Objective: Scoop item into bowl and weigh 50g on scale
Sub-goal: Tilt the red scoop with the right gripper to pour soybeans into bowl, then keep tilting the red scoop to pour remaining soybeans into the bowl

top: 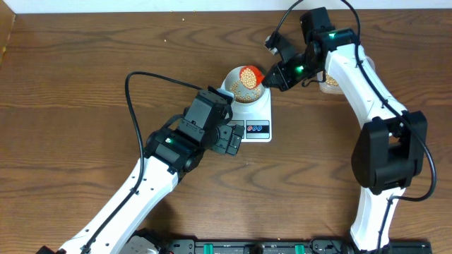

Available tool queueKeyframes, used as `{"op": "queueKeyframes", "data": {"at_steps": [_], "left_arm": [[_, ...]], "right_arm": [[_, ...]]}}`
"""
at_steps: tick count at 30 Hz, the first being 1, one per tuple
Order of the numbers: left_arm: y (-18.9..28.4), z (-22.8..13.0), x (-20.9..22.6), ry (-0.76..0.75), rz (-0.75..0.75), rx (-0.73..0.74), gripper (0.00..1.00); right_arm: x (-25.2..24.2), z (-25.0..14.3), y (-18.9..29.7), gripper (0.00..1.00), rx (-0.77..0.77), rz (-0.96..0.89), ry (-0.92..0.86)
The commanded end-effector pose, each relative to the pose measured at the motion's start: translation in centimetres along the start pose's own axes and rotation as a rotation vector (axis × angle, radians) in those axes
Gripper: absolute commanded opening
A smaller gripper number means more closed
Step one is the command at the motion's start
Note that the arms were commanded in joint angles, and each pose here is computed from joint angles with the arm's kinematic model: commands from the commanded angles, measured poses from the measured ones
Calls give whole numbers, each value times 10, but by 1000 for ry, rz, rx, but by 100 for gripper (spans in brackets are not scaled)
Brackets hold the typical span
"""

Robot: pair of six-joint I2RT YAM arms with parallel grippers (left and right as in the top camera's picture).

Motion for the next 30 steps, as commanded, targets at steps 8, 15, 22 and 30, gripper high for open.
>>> {"op": "queueKeyframes", "data": {"at_steps": [8, 15, 22, 30], "left_arm": [[1, 1, 0, -10, 1, -5, 100], [1, 1, 0, -10, 1, -5, 100], [1, 1, 0, -10, 1, -5, 100], [1, 1, 0, -10, 1, -6, 100]], "right_arm": [[19, 14, 13, 1, -45, -4, 126], [15, 13, 13, 1, -25, -58, 128], [19, 16, 19, 1, -40, -68, 177], [24, 19, 32, 1, -41, -135, 202]]}}
Point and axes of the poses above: each gripper's point midway between its finger pads, its own y axis back along the fingers, its own x axis along the line the jaws close on, z = x × y, the point moved 10 cm from there along y, back along the fingers, and after that the axes turned 5 degrees about y, right-handed, at the moved point
